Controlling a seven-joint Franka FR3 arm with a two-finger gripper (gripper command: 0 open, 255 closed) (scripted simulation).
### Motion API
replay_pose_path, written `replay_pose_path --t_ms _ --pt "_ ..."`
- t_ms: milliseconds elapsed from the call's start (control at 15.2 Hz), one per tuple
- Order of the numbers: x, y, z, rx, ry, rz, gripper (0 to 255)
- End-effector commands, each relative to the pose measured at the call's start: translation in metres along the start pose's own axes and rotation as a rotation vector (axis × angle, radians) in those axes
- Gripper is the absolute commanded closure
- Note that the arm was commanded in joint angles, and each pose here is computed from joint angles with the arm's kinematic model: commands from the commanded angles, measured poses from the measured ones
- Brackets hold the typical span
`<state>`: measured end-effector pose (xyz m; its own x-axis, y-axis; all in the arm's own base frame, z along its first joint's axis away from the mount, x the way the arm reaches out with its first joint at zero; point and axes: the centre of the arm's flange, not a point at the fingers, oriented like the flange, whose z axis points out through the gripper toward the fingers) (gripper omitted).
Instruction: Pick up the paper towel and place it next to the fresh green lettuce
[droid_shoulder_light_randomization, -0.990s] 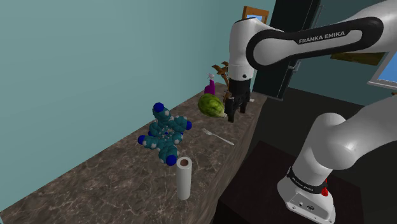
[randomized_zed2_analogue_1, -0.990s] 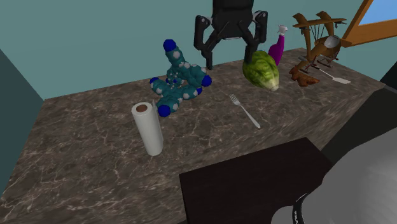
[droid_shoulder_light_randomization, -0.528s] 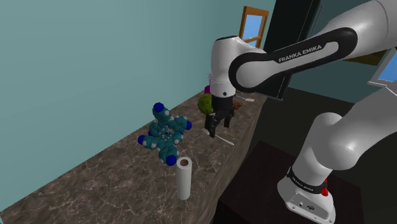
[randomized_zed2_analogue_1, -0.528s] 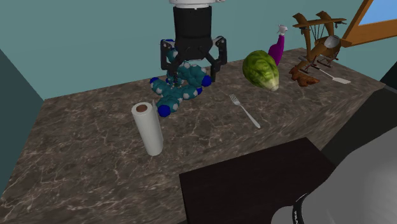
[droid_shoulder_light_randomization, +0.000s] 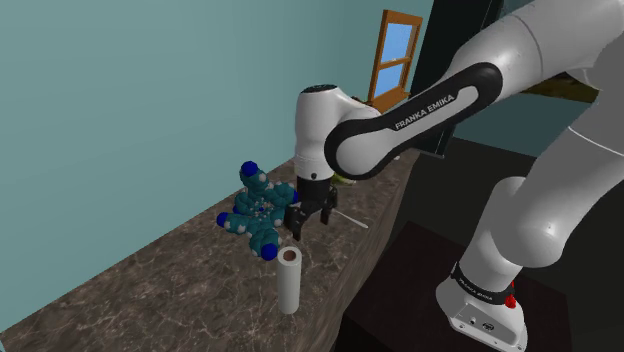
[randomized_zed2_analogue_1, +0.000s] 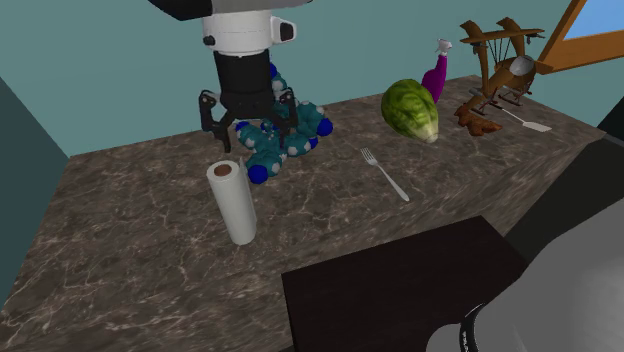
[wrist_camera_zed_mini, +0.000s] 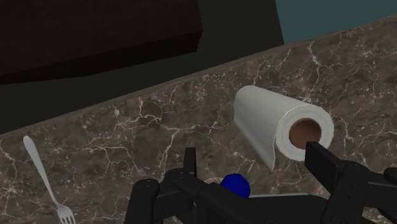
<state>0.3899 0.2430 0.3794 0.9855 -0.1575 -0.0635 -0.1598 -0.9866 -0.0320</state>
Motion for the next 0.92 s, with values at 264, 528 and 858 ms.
replay_pose_path --t_ms 264,528,858 --pt "0.018 -0.058 0.034 0.023 0.026 0.039 0" --pt "0.019 -0.059 0.055 0.023 0.026 0.039 0" --pt "0.019 -0.059 0.074 0.023 0.025 0.039 0"
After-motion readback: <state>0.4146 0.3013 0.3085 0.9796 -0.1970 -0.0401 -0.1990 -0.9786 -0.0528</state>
